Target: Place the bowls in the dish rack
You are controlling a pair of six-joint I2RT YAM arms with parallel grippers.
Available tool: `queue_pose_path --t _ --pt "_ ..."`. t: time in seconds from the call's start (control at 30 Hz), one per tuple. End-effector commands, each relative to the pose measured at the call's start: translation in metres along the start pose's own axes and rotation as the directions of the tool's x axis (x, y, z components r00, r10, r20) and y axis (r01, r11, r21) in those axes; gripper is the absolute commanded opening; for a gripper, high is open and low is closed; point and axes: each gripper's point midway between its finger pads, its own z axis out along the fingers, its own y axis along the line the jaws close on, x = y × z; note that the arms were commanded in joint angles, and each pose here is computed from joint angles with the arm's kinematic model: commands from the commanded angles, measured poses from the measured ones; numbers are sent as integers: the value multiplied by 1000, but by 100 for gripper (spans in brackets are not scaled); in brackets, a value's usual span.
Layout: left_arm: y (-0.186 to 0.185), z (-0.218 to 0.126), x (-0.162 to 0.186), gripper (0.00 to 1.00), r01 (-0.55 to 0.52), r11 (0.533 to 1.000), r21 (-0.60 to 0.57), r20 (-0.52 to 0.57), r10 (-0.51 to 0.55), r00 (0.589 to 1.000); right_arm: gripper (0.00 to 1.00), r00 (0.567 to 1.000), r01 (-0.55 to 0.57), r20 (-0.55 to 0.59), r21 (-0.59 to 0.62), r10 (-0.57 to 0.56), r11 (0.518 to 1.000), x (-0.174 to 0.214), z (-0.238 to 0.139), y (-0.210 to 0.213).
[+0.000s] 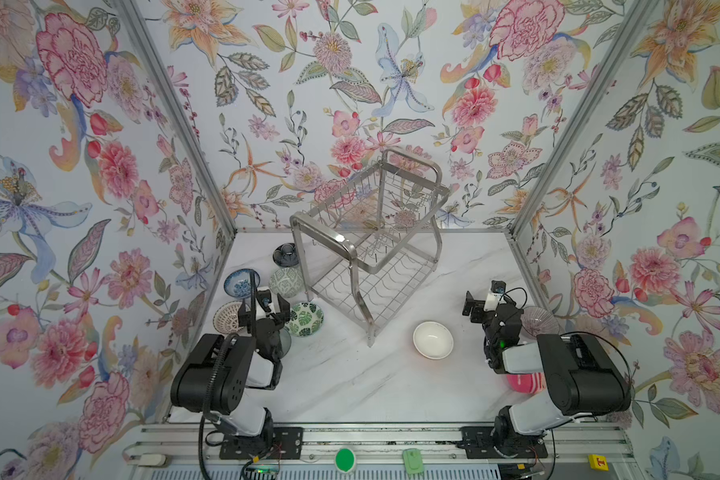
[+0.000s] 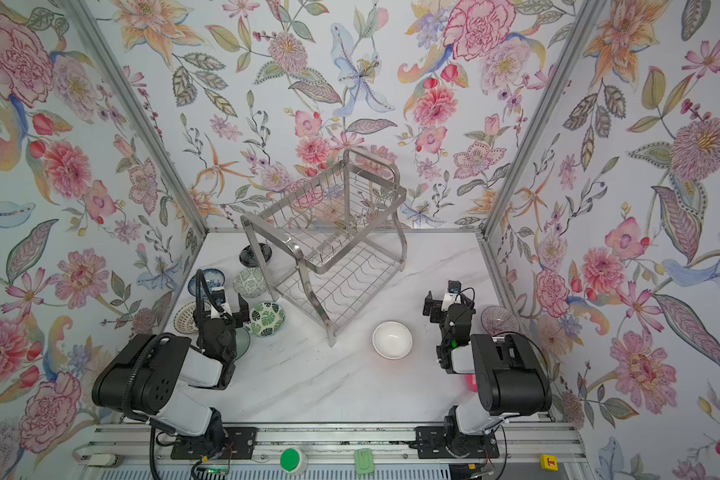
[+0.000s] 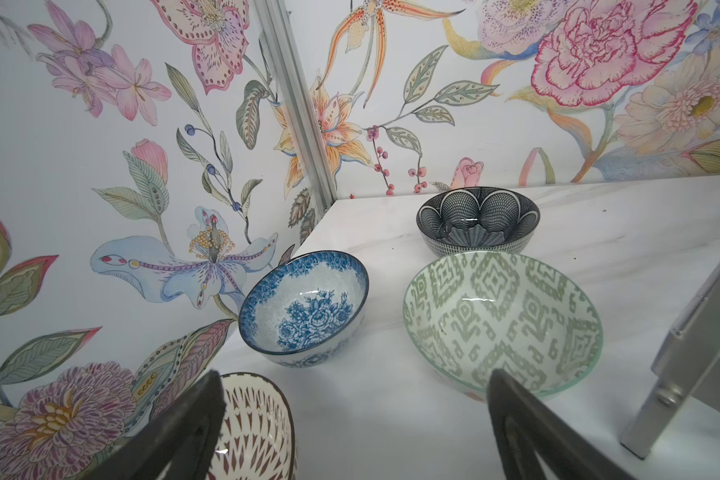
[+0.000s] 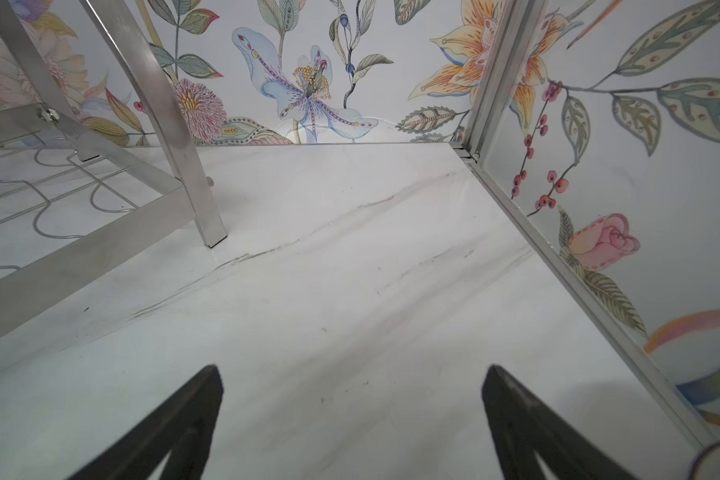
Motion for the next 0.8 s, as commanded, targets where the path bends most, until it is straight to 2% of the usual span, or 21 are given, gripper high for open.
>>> queue_pose_path --t 0.0,0.77 --pt "-2 0 -8 99 6 1000 4 31 -6 999 99 1000 7 23 13 -7 1000 -5 -2 -1" --pt "-2 0 -8 99 6 1000 5 31 -6 999 99 1000 1 18 3 -2 1000 -4 -2 -1"
